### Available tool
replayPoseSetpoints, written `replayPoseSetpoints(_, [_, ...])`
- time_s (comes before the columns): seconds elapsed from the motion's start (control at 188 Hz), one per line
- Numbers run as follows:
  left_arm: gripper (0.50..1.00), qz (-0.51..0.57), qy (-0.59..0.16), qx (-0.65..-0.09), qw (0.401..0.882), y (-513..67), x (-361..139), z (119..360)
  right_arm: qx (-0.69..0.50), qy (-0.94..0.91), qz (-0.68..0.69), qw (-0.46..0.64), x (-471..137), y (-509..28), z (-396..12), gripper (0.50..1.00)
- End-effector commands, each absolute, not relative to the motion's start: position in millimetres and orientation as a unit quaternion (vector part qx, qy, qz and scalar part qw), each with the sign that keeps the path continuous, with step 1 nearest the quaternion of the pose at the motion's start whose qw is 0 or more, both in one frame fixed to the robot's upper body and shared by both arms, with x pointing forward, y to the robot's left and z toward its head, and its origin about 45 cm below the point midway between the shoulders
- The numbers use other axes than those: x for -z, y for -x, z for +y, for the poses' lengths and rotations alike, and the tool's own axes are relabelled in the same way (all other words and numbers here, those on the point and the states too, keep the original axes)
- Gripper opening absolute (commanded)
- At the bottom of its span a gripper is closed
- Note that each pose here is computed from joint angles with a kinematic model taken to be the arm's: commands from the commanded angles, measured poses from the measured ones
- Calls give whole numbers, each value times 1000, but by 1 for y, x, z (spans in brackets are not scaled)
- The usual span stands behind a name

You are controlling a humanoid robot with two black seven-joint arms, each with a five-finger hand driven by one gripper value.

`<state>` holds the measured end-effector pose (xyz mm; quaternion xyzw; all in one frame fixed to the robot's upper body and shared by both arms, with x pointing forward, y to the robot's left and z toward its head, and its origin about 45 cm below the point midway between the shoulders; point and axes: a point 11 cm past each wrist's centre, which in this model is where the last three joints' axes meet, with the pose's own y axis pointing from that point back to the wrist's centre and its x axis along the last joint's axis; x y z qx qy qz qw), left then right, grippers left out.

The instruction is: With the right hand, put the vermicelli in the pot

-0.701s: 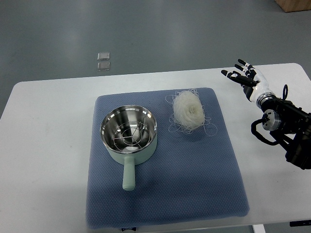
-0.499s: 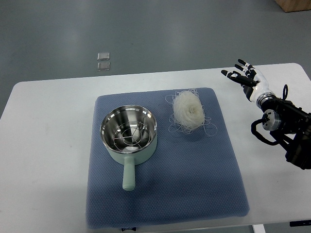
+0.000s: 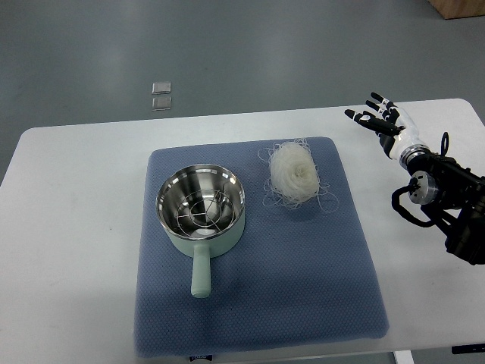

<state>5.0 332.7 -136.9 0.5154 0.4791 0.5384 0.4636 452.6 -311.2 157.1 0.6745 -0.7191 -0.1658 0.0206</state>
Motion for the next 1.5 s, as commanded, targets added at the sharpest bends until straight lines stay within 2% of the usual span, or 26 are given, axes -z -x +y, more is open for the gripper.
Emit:
replayPoseSetpoints(0.0, [1000,479,-516,-539,463,-5,137,333,165,-674,-719,21,-157,-453,-312,919])
replayPoseSetpoints(0.983, [1000,478,-517,-540,462,-5,137,334,157,-681,-715,29,-157,-452,-310,919])
replayPoseSetpoints(1.243, [1000,478,-517,-539,462,-4,137,334,29,-743,-661,101,-174,-457,-288,919])
replayPoseSetpoints(1.492, [1000,478,-518,-538,462,-3,137,334,-113,-813,-539,191,-199,-464,-255,919])
